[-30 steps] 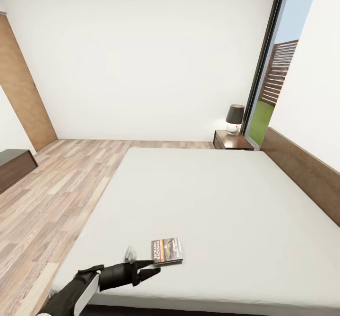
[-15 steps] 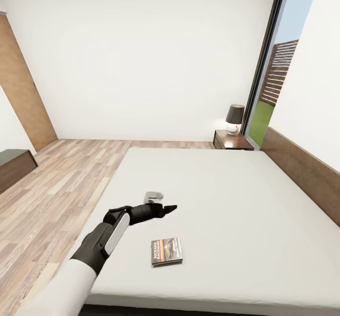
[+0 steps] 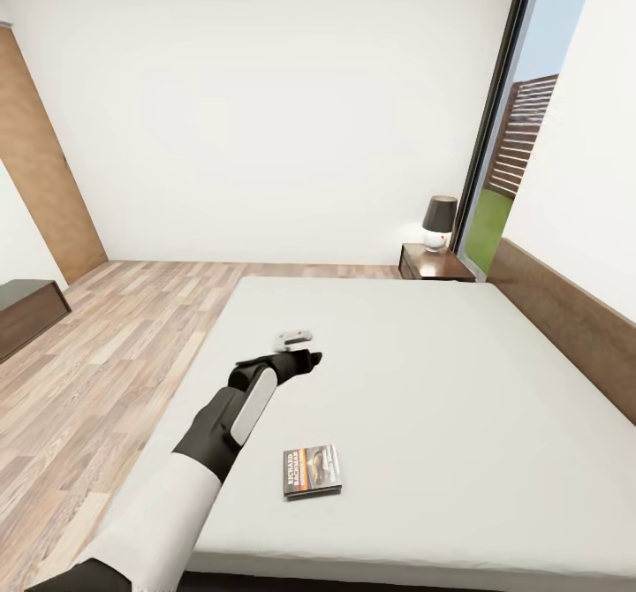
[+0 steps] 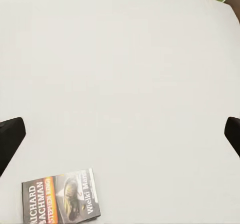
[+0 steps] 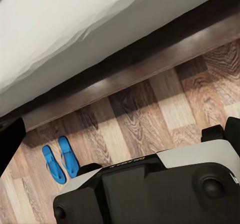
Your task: In the bedroom, move the book from the bed onto either nightstand, and place the two sandals side by side next to the bed.
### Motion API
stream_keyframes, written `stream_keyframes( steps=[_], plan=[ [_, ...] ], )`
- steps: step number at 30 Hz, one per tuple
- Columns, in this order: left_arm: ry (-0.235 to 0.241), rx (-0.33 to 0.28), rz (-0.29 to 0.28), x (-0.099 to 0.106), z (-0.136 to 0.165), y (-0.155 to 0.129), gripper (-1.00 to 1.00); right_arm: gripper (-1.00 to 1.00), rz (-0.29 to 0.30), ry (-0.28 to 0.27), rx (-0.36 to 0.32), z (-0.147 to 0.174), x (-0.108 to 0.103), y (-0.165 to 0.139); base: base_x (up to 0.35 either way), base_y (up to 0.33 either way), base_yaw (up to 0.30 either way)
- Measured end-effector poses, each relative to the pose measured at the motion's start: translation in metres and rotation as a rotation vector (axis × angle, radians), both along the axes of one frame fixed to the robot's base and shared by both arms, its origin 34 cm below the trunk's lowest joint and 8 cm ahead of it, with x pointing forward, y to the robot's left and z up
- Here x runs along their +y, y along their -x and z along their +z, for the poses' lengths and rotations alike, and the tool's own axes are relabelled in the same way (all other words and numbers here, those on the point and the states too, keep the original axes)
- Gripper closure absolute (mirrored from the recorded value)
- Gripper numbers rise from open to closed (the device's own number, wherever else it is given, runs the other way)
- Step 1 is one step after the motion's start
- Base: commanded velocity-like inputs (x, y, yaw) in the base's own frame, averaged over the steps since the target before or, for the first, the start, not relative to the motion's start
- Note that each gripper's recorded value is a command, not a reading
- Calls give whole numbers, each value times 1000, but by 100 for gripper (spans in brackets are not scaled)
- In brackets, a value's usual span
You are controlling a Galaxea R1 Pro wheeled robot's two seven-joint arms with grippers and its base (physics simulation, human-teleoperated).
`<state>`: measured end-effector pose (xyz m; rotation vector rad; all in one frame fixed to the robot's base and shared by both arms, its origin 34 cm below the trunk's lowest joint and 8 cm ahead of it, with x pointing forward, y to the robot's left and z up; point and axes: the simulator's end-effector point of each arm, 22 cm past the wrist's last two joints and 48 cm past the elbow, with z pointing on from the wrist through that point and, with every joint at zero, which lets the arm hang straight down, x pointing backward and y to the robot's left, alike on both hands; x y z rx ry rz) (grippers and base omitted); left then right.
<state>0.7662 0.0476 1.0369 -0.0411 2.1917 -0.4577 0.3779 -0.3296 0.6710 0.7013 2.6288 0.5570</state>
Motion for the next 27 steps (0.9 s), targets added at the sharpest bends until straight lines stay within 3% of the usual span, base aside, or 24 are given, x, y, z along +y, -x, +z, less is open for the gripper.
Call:
stream_keyframes(
  steps=[5,17,27],
  plan=[
    [-1,-12,74,12,-19,-6,-100,-100,0,-1,0,0,0,0,0,0,0],
    [-46,64,124,28,-78,7,-100,-100,-1,-1,0,0,0,0,0,0,0],
    [-42,58,132,29,-84,6,-100,-100,-1,0,5,-1,0,2,0,0,0]
  ],
)
